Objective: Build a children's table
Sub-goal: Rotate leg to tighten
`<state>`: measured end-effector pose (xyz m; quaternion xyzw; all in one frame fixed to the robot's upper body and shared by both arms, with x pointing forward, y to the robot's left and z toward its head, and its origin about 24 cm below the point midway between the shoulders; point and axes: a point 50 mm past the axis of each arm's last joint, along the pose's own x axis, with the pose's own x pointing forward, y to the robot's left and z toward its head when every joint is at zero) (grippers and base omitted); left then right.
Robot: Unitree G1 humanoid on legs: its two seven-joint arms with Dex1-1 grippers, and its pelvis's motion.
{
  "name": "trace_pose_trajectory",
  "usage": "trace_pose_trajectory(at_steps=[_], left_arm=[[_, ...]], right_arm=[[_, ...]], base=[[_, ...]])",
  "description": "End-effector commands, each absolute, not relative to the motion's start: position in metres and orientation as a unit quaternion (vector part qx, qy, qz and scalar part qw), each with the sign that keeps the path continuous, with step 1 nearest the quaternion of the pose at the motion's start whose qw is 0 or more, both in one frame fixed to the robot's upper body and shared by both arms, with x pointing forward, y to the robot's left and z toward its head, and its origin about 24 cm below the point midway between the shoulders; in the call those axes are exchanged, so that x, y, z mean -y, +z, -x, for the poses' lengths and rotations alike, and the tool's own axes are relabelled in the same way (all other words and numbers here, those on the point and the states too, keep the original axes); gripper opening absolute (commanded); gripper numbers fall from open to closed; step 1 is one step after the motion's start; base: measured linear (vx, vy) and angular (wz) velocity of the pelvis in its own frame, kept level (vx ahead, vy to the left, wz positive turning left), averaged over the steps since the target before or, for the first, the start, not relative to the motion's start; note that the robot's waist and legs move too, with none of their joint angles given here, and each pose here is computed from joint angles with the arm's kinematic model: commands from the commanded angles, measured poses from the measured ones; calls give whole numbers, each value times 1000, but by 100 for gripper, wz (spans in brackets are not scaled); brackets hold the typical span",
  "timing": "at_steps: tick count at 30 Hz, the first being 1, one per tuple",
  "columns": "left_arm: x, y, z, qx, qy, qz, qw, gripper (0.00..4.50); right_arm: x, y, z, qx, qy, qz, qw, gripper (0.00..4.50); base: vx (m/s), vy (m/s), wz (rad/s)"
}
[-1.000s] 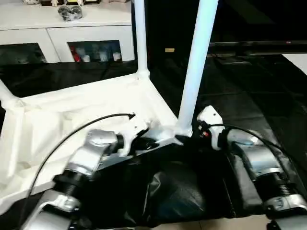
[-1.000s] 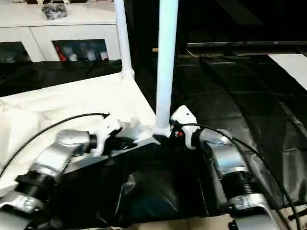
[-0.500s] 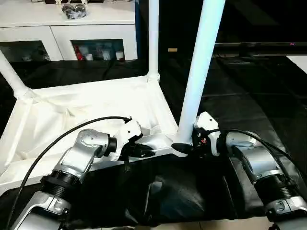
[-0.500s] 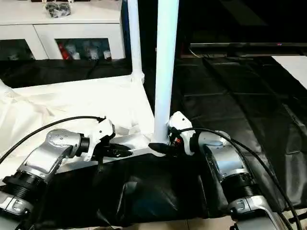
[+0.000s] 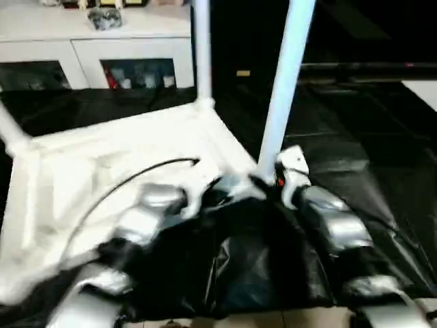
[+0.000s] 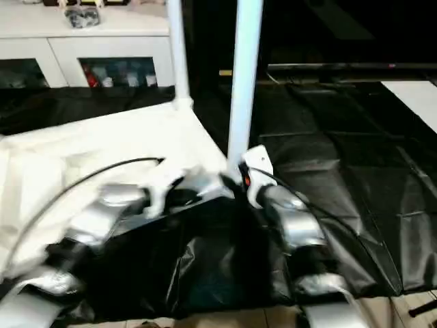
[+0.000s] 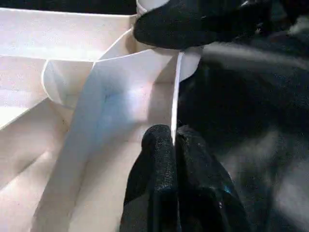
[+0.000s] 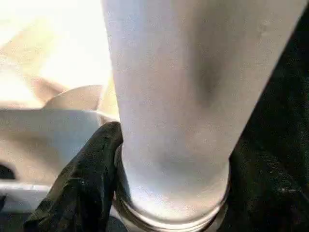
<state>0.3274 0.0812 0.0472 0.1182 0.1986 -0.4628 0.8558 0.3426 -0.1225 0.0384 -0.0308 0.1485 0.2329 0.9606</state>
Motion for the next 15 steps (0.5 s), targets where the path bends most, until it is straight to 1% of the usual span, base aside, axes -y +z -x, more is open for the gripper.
trace_pose_trajectory(at_steps=[1, 2, 3, 4, 5, 7, 9, 10, 11, 12, 13, 14, 15], left_arm=[[-54, 65, -334, -148, -447, -97, 877, 0], [-54, 65, -334, -148, -447, -97, 877, 0], [-54, 65, -333, -147, -450, -97, 876, 0], [-55, 65, -332, -146, -456, -97, 873, 0], [-57, 65, -330, -144, -467, -97, 867, 0], [-61, 65, -327, -142, -484, -97, 858, 0], [-65, 65, -324, -141, -501, -99, 848, 0], [-65, 65, -324, -141, -501, -99, 848, 0], [-68, 65, -322, -141, -511, -96, 842, 0], [-74, 64, -317, -143, -531, -100, 829, 0], [-77, 64, -315, -145, -540, -102, 823, 0], [-77, 64, -315, -145, -540, -102, 823, 0], [-81, 63, -313, -149, -553, -101, 814, 0]], right_arm=[[58, 35, -329, -149, 341, -7, 928, 274], [58, 35, -329, -149, 341, -7, 928, 274], [57, 36, -328, -147, 348, -12, 926, 309], [58, 36, -327, -147, 359, -15, 921, 330], [62, 37, -326, -147, 373, -13, 916, 330], [68, 37, -325, -148, 389, -2, 909, 357], [76, 36, -322, -150, 412, 23, 898, 357], [76, 36, -322, -150, 412, 23, 898, 370], [81, 36, -321, -151, 423, 31, 893, 384], [93, 37, -318, -154, 453, 50, 877, 384], [99, 38, -317, -156, 465, 55, 869, 384], [99, 38, -317, -156, 465, 55, 869, 384], [107, 39, -314, -160, 487, 62, 857, 384]], base=[[0, 0, 0], [0, 0, 0], [0, 0, 0], [0, 0, 0], [0, 0, 0], [0, 0, 0], [0, 0, 0], [0, 0, 0], [0, 0, 0], [0, 0, 0], [0, 0, 0], [0, 0, 0], [0, 0, 0]])
